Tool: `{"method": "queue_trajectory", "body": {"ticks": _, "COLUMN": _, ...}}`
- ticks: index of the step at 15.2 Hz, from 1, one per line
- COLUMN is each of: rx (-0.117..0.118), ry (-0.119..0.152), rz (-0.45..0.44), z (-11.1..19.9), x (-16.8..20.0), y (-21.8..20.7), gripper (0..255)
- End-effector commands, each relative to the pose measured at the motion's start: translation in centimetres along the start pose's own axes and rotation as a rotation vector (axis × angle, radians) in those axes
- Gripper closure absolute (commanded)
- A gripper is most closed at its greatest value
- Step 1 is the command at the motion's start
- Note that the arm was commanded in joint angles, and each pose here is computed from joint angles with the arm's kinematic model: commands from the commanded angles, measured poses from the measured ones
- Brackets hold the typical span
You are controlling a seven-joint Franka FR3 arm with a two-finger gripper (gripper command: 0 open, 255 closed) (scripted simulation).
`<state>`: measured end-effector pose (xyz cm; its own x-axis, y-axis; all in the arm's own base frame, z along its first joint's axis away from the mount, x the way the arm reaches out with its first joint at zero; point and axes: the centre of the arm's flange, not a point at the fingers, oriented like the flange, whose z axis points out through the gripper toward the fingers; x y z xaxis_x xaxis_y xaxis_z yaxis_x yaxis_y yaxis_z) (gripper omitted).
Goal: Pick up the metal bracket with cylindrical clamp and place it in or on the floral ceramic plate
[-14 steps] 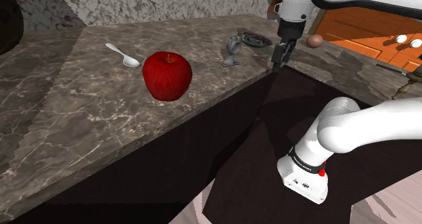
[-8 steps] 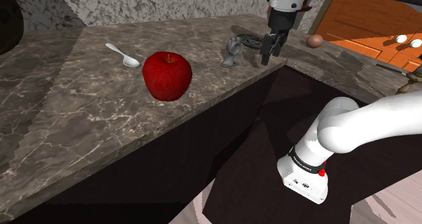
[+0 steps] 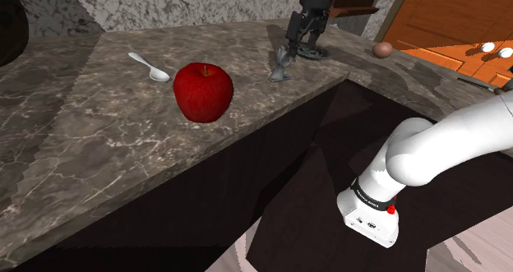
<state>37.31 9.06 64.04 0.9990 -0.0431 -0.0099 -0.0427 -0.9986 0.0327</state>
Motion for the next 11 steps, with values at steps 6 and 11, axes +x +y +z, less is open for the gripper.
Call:
{"method": "queue_trajectory", "body": {"ticks": 6, "rx": 0.03, "ry": 0.036, "rz": 0.022, "z": -0.7, "x": 2.6, "y": -2.1, "gripper": 0}}
{"method": "queue_trajectory", "body": {"ticks": 11, "rx": 0.03, "ry": 0.036, "rz": 0.022, "z": 1.7, "x": 2.7, "y": -2.1, "gripper": 0}}
